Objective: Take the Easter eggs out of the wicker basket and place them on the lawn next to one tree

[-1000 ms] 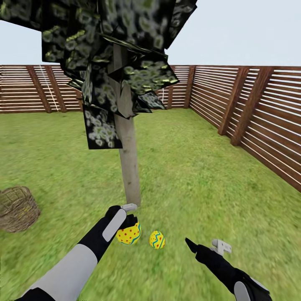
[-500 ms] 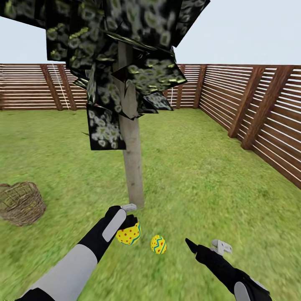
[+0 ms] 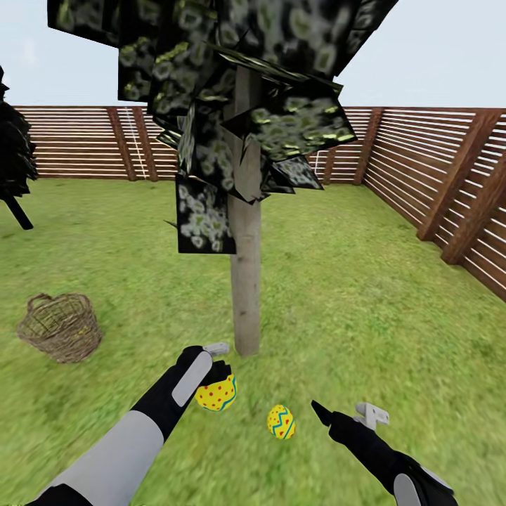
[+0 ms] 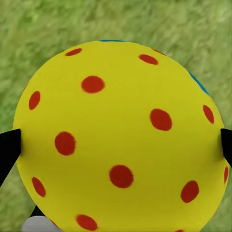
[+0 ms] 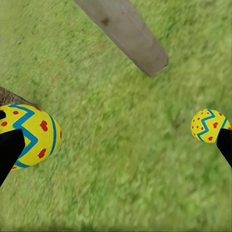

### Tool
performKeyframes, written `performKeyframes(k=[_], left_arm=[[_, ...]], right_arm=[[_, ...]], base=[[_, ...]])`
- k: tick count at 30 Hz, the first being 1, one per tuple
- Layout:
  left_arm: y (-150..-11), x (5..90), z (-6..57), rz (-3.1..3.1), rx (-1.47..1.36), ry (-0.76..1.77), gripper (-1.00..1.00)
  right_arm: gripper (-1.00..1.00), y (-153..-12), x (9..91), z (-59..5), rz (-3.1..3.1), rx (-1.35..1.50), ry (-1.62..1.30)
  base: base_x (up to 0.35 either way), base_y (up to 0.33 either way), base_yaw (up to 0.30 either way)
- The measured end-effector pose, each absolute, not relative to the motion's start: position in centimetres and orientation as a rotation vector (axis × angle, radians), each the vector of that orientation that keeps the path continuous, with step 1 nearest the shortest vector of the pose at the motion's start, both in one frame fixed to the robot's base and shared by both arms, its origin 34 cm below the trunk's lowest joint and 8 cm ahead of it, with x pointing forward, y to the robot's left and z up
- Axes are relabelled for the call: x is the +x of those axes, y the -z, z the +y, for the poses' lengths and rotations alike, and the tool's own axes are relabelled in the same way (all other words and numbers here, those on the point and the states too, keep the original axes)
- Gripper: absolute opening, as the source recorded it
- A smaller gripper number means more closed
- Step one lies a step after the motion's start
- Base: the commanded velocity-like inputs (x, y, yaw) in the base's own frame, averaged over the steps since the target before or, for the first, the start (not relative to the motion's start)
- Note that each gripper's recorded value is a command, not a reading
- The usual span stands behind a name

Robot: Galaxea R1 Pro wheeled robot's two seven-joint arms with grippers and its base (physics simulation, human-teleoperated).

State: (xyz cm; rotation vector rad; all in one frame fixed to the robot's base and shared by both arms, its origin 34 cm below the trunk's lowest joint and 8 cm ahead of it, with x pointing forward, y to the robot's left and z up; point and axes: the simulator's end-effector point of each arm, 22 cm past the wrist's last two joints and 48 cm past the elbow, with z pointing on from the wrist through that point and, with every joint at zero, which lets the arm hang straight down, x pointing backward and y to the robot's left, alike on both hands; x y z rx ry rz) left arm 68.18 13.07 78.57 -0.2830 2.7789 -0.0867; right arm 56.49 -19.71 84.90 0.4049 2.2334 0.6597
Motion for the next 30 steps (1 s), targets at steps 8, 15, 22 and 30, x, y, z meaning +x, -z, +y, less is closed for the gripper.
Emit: performKeyframes(k=[8,15,22,30], left_arm=[[-78.3,68.3,12.9,2.776,-0.283,0.095,-1.0],[-77.5,68.5,12.9,2.776,-0.282,0.099,-1.0],[-76.9,69.4,13.2,2.735,-0.318,0.095,-1.0],[-76.0,69.6,13.1,2.732,-0.319,0.097,-1.0]], right_arm=[[1.0,-84.6,56.6,-19.7,2.233,0.405,-0.661],[1.0,-83.8,56.7,-19.6,2.231,0.403,-0.664],[1.0,-83.0,56.9,-19.6,2.23,0.402,-0.665],[1.0,-82.4,57.4,-20.0,2.204,0.403,-0.651]], base=[[0.0,0.0,0.006],[0.0,0.0,0.0],[0.0,0.0,0.0],[0.0,0.0,0.0]])
